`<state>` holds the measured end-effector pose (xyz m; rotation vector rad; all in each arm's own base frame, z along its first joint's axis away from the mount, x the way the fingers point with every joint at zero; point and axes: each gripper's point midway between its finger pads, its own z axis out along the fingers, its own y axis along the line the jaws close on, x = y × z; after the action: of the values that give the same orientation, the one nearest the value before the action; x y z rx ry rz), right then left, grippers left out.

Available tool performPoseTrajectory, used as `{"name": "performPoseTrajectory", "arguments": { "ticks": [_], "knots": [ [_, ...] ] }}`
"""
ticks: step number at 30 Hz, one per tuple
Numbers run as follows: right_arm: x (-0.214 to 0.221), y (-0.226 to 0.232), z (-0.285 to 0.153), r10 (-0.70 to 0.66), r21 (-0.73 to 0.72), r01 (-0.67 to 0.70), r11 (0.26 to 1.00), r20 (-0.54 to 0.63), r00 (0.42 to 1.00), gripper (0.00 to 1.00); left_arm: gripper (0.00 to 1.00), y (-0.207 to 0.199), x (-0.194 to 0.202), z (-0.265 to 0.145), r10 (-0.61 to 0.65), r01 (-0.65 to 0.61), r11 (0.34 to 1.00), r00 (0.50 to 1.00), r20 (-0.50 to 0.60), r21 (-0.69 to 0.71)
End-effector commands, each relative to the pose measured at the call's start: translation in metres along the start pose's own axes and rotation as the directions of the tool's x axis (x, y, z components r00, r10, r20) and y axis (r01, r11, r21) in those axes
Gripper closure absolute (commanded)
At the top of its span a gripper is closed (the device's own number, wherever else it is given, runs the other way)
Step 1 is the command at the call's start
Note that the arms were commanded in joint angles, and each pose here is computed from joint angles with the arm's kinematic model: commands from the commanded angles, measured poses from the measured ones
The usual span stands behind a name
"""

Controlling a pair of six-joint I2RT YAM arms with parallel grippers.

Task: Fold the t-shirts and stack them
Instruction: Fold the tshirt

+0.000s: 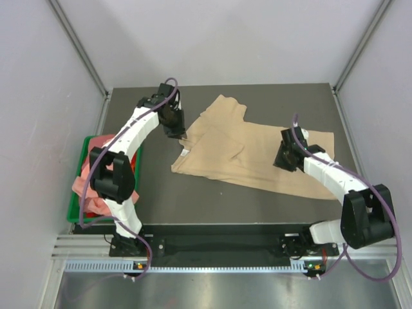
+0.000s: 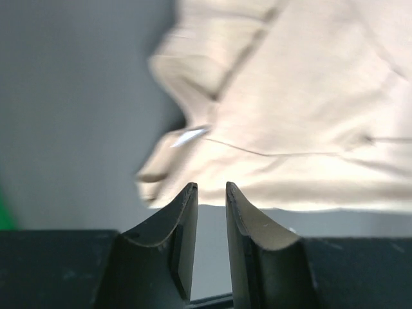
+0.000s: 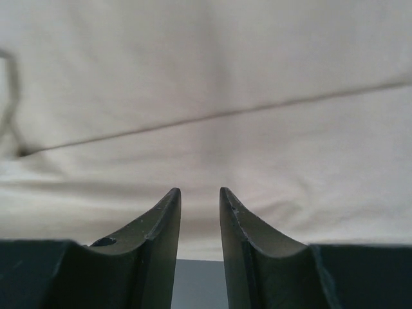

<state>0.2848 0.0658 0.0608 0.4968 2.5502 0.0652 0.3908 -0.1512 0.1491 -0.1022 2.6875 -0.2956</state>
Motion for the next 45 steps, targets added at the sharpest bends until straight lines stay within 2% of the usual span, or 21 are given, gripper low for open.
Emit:
{"name": "performPoseTrajectory", "arguments": {
  "ticks": [1,5,8,13,19,23,27,28,31,34,35,38,45],
  "knots": [
    [-0.034,0.064,-0.015,-0.024,-0.191,0.042,0.981,0.093,0.995,0.69,0.71,-0.050,0.008,0.020,0.006,0.012,0.964,0.998,-0.065,0.266],
    [-0.044,0.128,-0.020,-0.091,-0.361,0.128,0.924,0.118,0.989,0.71,0.72,-0.055,0.013,0.053,-0.031,0.065,0.959,0.991,-0.129,0.274],
    [-0.046,0.155,-0.013,-0.130,-0.408,0.166,0.898,0.114,0.985,0.71,0.72,-0.052,0.018,0.071,-0.055,0.093,0.963,0.987,-0.153,0.251],
    [-0.045,0.169,-0.001,-0.139,-0.426,0.163,0.890,0.086,0.987,0.72,0.72,-0.023,0.040,0.094,-0.113,0.135,0.984,0.977,-0.180,0.112],
    [-0.041,0.156,-0.005,-0.150,-0.388,0.169,0.906,0.079,0.985,0.72,0.73,0.010,0.080,0.108,-0.172,0.172,0.985,0.965,-0.198,-0.016],
    [-0.033,0.145,-0.008,-0.159,-0.372,0.177,0.911,0.080,0.984,0.72,0.72,0.007,0.084,0.105,-0.171,0.177,0.984,0.966,-0.195,0.015],
    [-0.031,0.138,-0.017,-0.161,-0.370,0.183,0.911,0.089,0.983,0.71,0.70,0.001,0.051,0.079,-0.133,0.136,0.991,0.984,-0.119,0.010],
    [-0.031,0.136,-0.019,-0.161,-0.364,0.182,0.913,0.088,0.983,0.71,0.67,0.004,0.050,0.070,-0.115,0.115,0.993,0.985,-0.125,-0.007],
    [-0.029,0.128,-0.028,-0.158,-0.364,0.183,0.913,0.098,0.983,0.70,0.62,0.013,0.029,0.043,-0.071,0.068,0.996,0.996,-0.045,-0.064],
    [-0.033,0.127,-0.041,-0.145,-0.381,0.183,0.906,0.126,0.981,0.69,0.58,0.033,0.032,0.028,-0.048,0.044,0.988,0.998,-0.028,-0.146],
    [-0.032,0.126,-0.044,-0.142,-0.384,0.181,0.905,0.129,0.981,0.69,0.57,0.038,0.042,0.030,-0.048,0.039,0.986,0.997,-0.055,-0.160],
    [-0.036,0.126,-0.053,-0.134,-0.397,0.183,0.900,0.146,0.980,0.69,0.57,0.045,0.068,0.035,-0.058,0.039,0.987,0.991,-0.120,-0.157],
    [-0.041,0.123,-0.069,-0.129,-0.409,0.192,0.892,0.177,0.976,0.68,0.61,0.053,0.101,0.035,-0.084,0.061,0.987,0.985,-0.152,-0.151]
  ]
}}
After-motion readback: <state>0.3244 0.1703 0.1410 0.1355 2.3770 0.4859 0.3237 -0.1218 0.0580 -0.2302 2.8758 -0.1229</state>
